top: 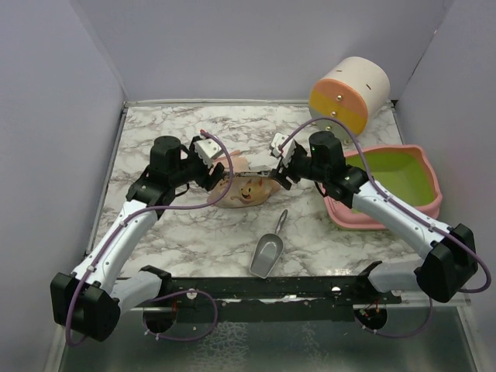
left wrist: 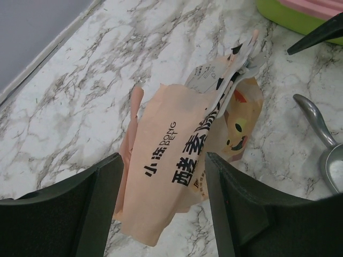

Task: Fill the litter box with clean litter

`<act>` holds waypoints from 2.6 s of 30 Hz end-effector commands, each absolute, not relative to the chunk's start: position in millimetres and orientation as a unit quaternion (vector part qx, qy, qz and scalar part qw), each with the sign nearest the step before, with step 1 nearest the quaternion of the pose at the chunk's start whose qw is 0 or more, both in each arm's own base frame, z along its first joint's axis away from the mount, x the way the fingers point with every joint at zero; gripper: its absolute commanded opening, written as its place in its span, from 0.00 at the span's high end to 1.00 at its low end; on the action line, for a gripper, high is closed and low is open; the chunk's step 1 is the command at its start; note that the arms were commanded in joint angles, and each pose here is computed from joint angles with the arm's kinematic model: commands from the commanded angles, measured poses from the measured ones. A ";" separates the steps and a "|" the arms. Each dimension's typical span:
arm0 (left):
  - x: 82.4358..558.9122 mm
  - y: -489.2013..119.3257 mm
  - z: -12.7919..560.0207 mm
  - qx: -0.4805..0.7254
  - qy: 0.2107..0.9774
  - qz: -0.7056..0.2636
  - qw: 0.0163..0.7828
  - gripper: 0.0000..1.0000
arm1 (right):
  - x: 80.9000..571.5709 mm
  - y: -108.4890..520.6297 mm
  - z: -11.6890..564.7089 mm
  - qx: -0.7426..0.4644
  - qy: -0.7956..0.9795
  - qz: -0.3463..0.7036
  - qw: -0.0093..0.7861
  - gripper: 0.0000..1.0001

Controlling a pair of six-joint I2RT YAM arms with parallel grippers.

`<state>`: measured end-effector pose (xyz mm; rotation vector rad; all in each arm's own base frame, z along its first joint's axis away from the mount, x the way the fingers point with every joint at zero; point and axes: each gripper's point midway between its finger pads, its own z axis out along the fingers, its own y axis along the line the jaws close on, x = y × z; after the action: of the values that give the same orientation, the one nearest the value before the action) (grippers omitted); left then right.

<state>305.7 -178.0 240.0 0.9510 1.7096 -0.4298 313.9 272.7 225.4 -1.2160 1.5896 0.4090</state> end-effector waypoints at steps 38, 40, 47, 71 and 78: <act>307.1 -194.3 198.9 0.422 0.733 -0.216 0.488 0.96 | 332.3 309.5 205.3 -0.583 0.603 0.189 0.511 0.37; 307.5 -194.7 198.4 0.422 0.733 -0.218 0.487 0.97 | 333.7 310.5 203.4 -0.581 0.606 0.190 0.508 0.47; 309.6 -193.3 198.7 0.418 0.735 -0.212 0.491 0.96 | 337.1 311.1 208.9 -0.570 0.616 0.191 0.509 0.98; 338.5 -136.2 286.2 0.234 0.706 -0.102 0.661 0.46 | 464.2 191.7 318.0 -0.243 0.755 0.085 0.603 0.99; 361.8 -84.0 272.4 0.104 0.749 -0.006 0.654 0.46 | 536.5 180.7 215.5 -0.167 0.867 0.065 0.464 0.99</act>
<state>343.2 -126.1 278.9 0.4863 1.6418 -0.1879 527.9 180.9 313.7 -0.5034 1.7900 0.1573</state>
